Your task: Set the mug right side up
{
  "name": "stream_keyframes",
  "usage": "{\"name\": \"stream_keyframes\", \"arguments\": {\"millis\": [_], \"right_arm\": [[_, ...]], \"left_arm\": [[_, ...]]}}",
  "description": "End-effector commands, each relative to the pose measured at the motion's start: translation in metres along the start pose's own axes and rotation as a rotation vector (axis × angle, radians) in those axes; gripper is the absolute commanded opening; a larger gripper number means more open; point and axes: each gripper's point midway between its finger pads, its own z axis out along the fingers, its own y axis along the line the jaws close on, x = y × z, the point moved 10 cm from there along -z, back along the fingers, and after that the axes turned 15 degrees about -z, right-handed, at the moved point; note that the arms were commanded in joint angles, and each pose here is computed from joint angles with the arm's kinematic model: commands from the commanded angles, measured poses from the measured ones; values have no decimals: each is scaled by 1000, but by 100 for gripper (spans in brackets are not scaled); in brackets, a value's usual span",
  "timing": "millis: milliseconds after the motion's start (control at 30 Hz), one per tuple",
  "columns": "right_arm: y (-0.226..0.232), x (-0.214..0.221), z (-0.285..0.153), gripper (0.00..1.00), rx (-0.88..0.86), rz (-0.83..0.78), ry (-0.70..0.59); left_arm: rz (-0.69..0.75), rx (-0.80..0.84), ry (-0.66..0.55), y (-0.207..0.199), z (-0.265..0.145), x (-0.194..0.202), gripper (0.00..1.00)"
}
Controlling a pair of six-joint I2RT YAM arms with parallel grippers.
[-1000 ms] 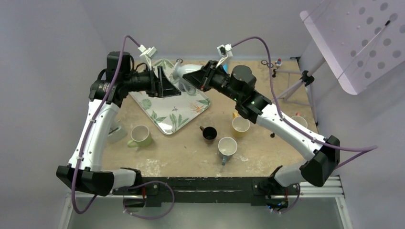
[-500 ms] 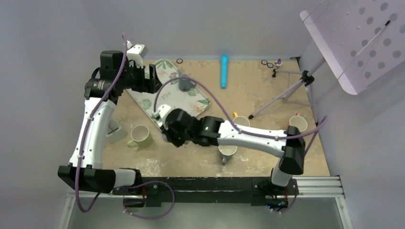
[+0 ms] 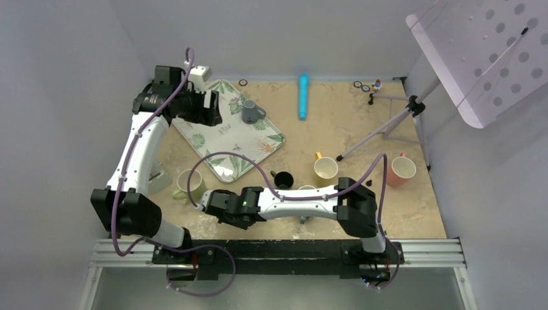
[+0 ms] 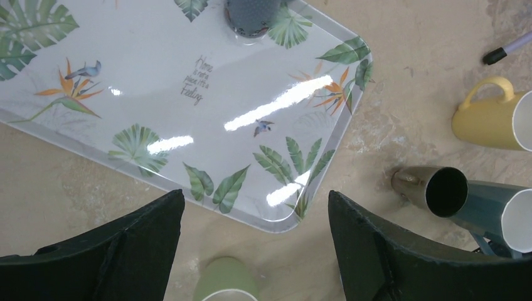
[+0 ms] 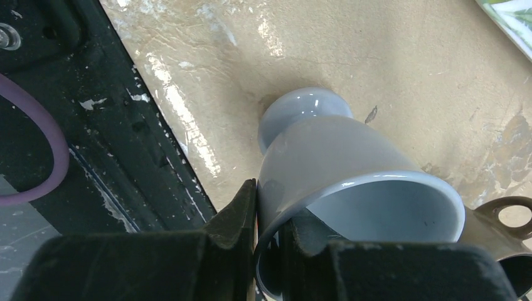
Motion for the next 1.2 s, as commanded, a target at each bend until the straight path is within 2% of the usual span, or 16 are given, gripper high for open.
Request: {"name": "stream_keyframes", "arguments": {"millis": [0,233,400,633,733,800,933,1033,1167], "right_arm": [[-11,-14,-18,5,35,-12,-78],[-11,-17,-20,24,30,-3,-65],[-16,-23,-35,43,45,-6,-70],[-36,-30,-94,57,95,68,-215],[-62,-14,-121,62,113,183,-325],[-87,5,-138,62,126,301,-386],[-119,50,-145,63,212,483,-396],[-132,86,-143,63,274,622,-353],[-143,123,-138,65,421,773,-254]], "left_arm": [[69,15,-6,1,1,-8,88],[83,4,7,5,7,-9,93],[91,17,2,4,9,-14,94],[116,84,-9,-2,23,-31,100],[189,148,5,-10,39,-43,100],[282,181,7,-18,50,-53,100],[556,167,-43,-37,71,-79,100],[809,182,-44,-57,89,-88,100],[1209,89,-7,-76,129,-87,100]]}}
